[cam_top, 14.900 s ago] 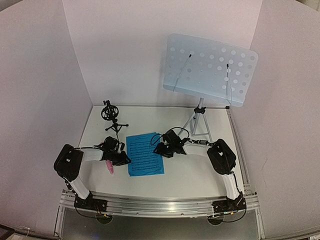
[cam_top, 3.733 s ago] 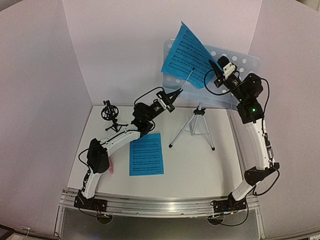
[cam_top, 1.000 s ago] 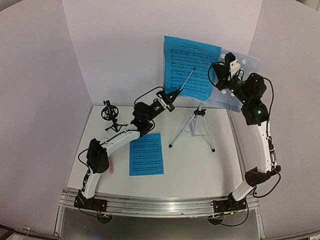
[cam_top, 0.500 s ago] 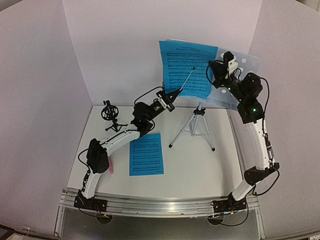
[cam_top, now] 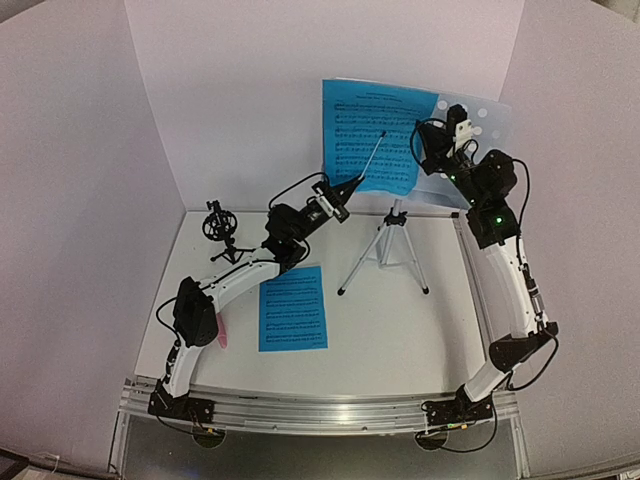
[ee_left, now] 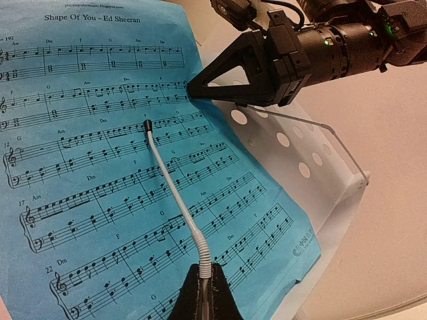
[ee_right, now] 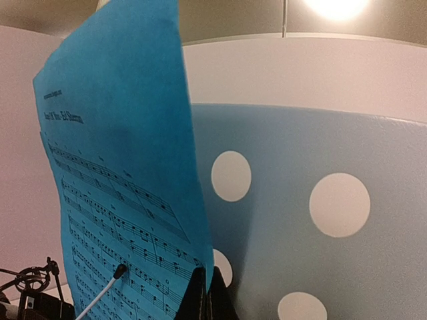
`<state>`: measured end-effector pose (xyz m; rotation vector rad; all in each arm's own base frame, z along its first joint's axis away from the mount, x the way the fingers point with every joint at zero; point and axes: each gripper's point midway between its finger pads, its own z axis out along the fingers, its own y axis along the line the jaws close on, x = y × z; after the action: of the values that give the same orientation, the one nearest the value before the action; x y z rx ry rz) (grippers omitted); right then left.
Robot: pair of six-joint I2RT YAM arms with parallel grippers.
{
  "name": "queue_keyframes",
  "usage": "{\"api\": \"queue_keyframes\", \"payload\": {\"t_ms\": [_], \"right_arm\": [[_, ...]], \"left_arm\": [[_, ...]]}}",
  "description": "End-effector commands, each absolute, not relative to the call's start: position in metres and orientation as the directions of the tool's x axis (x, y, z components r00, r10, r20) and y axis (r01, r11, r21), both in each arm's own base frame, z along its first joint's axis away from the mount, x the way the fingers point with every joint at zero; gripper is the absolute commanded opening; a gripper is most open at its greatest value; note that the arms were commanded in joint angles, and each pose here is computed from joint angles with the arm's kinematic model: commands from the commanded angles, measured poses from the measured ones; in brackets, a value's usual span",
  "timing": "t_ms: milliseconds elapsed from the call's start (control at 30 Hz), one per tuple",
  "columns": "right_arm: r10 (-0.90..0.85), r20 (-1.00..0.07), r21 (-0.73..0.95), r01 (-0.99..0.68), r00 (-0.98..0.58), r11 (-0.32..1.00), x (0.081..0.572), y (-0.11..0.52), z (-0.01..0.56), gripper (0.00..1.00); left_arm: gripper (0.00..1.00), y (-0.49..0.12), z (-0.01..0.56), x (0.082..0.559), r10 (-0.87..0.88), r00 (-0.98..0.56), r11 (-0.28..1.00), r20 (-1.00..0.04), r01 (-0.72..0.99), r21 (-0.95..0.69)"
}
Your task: Set up the instrument practice props
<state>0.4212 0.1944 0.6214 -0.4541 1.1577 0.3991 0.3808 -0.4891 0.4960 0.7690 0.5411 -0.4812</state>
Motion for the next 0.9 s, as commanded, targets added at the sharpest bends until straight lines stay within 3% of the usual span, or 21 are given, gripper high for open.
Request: {"api": "queue_keyframes", "payload": {"t_ms": [0, 867], "right_arm": [[0.124, -0.911, -0.091, -0.483, 0.394, 0.871, 0.414, 0.18, 0.641, 0.0], [0.107, -0.907, -0.109, -0.472, 0.408, 0.875, 0.414, 0.179, 0.63, 0.0]], "left_arm": [[0.0, -0.483, 0.504, 0.378, -0.183, 0.791, 0.611, -0.583, 0.556, 0.563], [0.0, -0.488, 0.498, 0.381, -0.185, 0.783, 0.597, -0.593, 0.569, 0.566]]}}
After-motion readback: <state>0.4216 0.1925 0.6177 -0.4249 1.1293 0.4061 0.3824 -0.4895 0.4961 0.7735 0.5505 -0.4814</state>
